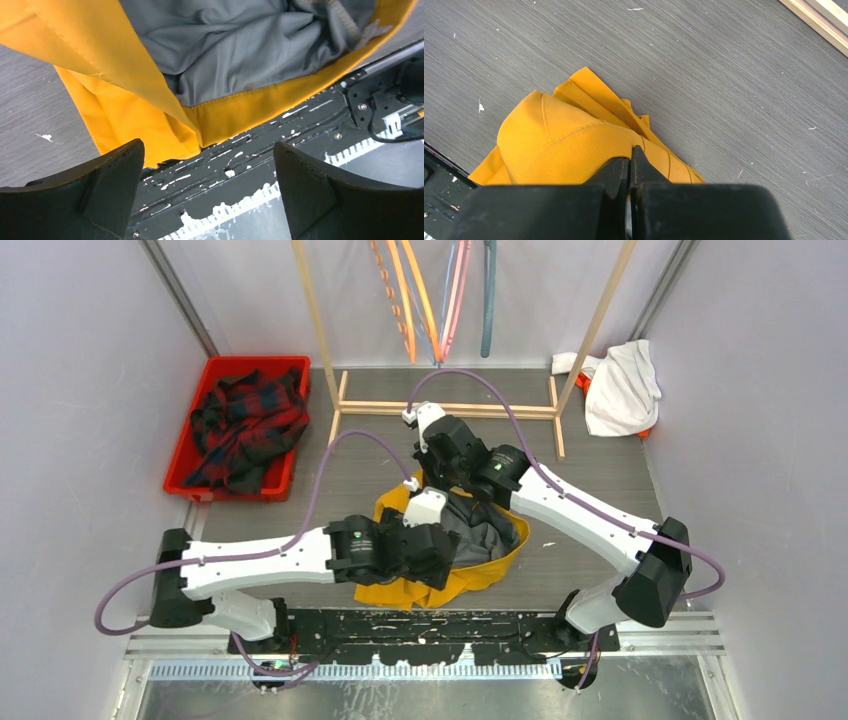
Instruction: Place the skirt on the hanger
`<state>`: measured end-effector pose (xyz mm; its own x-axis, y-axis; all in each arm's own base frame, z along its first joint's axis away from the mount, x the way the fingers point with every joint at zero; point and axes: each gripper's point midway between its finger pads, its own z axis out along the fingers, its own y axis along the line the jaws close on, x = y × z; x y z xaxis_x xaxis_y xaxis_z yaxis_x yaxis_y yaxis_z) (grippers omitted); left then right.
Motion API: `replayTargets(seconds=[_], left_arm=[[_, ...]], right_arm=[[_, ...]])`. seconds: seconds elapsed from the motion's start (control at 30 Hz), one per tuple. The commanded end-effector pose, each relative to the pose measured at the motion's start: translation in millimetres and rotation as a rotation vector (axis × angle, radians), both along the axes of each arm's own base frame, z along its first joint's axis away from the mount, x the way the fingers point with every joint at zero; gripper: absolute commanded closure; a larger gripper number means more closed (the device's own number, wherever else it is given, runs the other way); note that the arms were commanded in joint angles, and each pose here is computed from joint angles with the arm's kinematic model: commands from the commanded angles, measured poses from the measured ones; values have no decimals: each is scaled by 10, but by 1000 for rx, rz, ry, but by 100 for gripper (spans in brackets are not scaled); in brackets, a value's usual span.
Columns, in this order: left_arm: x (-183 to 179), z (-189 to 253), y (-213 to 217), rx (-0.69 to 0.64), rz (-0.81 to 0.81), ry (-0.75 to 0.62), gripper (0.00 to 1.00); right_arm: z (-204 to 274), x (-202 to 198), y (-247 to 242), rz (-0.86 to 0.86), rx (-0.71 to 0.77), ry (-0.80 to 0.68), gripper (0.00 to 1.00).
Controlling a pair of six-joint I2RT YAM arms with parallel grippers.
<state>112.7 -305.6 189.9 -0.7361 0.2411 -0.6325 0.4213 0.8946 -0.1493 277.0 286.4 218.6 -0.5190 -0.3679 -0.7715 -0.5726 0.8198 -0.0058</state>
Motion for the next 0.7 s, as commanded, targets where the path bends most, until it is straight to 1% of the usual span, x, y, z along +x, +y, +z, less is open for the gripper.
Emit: replayTargets(seconds=[0.0,0.13,0.17,0.23,0.3,0.37,0.4,0.5,0.67], left_arm=[[131,-98,3,-7,132,-51,1],[213,-277,173,-15,209,-92,0],[244,-292,218,-25,229,-107,5],[304,-340,270,-49,248,-118,38],[383,-370,337,-55,274,-99,70],[473,-340,430,-40,303,-96,95],[517,-302,460,-32,309,-106,99],[665,10,651,-50,327,-141,100],[997,604,859,-100,333,-197,100]], right_arm=[[406,78,53,-24,107,-68,99],[461,65,-4,-36,121,-61,99],[470,58,-17,-38,124,-57,99],[514,55,-52,-51,133,-58,99],[544,40,-86,-57,138,-57,99],[590,37,-137,-72,144,-61,99],[622,24,-164,-75,145,-63,99],[750,9,-277,-98,149,-82,99],[1153,-8,-436,-133,198,-169,99]])
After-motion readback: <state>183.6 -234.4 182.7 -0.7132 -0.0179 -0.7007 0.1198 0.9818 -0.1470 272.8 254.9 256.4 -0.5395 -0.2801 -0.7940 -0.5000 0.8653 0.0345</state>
